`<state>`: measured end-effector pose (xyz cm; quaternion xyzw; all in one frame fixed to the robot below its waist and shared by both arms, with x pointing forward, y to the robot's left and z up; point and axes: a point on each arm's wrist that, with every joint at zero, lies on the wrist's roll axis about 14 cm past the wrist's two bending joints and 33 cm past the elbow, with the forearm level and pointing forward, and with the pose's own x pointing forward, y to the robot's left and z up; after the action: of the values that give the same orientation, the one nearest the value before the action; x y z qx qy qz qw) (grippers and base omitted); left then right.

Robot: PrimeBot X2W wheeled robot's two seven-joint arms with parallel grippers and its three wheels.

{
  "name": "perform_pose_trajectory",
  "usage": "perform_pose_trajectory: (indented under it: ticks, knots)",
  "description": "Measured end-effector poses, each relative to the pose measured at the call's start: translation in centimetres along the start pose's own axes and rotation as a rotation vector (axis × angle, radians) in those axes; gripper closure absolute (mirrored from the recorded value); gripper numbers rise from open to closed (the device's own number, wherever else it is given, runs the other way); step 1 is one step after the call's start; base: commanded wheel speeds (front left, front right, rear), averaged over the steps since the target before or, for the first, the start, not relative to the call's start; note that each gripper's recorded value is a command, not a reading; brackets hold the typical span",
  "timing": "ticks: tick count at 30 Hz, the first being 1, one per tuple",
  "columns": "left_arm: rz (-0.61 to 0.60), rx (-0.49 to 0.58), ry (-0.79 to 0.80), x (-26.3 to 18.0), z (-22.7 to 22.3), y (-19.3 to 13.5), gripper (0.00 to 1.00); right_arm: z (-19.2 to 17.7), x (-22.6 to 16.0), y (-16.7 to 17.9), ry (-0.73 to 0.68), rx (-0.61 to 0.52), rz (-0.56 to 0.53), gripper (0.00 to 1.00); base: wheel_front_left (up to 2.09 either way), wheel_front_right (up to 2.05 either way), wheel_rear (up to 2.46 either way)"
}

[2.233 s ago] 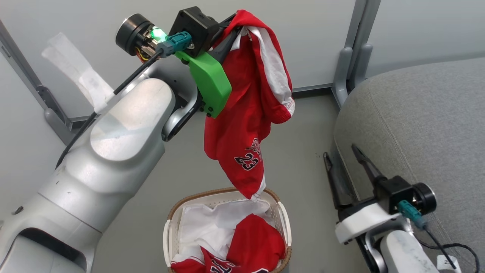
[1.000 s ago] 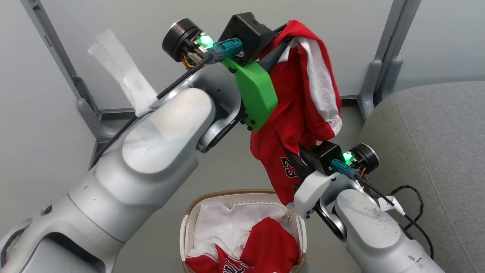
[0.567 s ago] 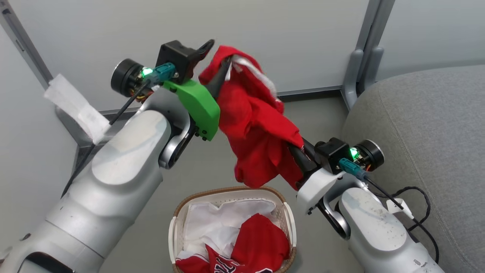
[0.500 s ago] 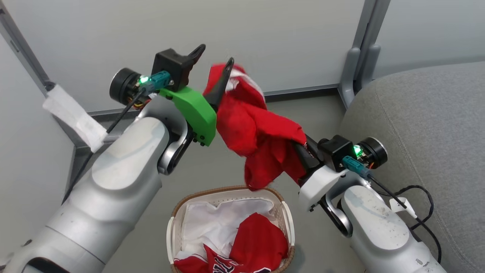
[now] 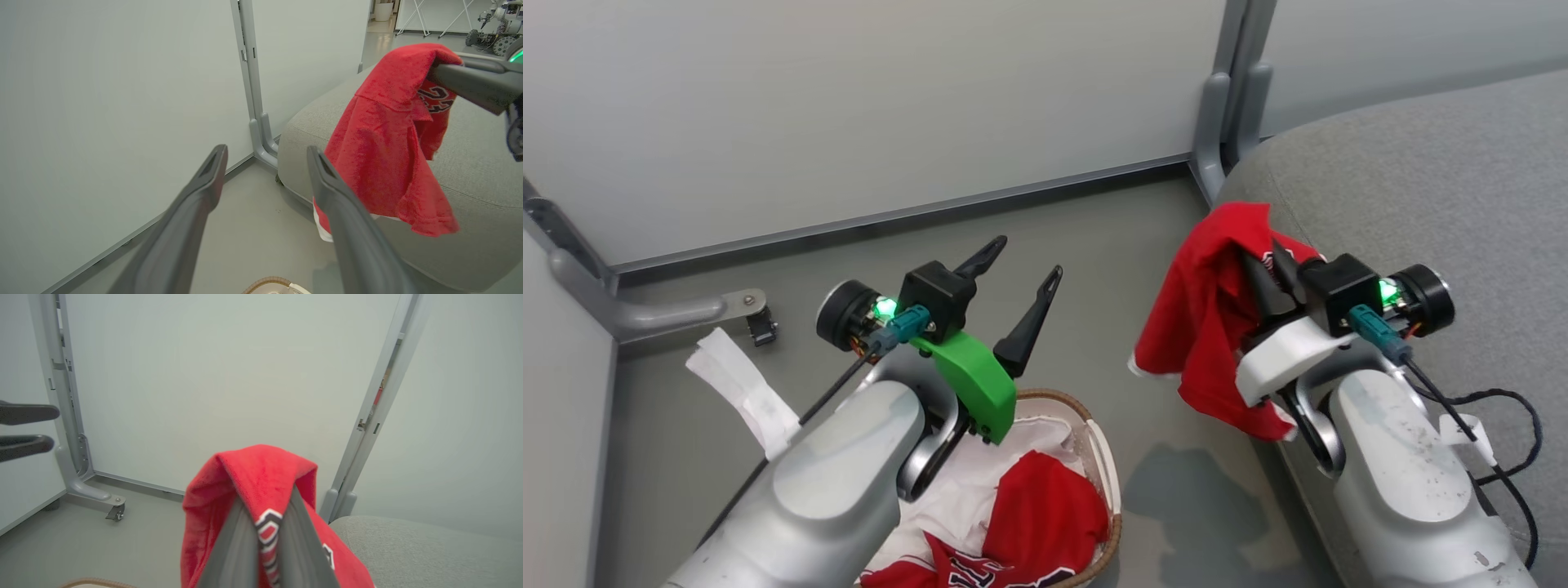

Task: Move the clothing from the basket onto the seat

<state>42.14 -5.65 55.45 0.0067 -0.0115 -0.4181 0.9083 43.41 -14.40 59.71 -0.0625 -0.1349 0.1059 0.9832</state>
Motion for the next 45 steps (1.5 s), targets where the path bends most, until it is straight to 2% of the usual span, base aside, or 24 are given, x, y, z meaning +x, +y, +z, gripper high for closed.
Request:
perform_pose_trajectory:
  ticks: [10,23,27,31,35,41,45]
  knots:
    - [-0.165,-0.064,0.037,2.4,-3.3,-5.8,0.0,0.5,-4.7,-8.5,0.008,-0.074,-0.238,1.0,0.0,0.0,0.0]
    - [-0.411,-0.12,0.061,5.9,-5.3,-13.5,0.0,0.8,-12.6,-15.6,0.064,-0.15,-0.499,1.0,0.0,0.0,0.0]
    - [-0.454,-0.144,0.069,6.3,-6.2,-14.7,0.0,0.0,-13.8,-16.7,0.105,-0.169,-0.542,1.0,0.0,0.0,0.0]
    - [-0.468,-0.157,0.064,6.8,-6.6,-15.0,0.0,-0.8,-13.8,-17.2,0.135,-0.177,-0.556,1.0,0.0,0.0,0.0]
    - [-0.471,-0.169,0.049,7.3,-6.7,-14.6,0.0,-0.2,-12.3,-18.6,0.117,-0.198,-0.564,1.0,0.0,0.0,0.0]
    - [-0.414,-0.162,0.045,8.0,-7.3,-11.7,0.0,2.1,-7.7,-21.4,0.051,-0.265,-0.538,1.0,0.0,0.0,0.0]
    - [-0.37,-0.155,0.041,8.4,-7.7,-9.4,0.0,5.1,-3.9,-24.3,-0.004,-0.364,-0.523,1.0,0.0,0.0,0.0]
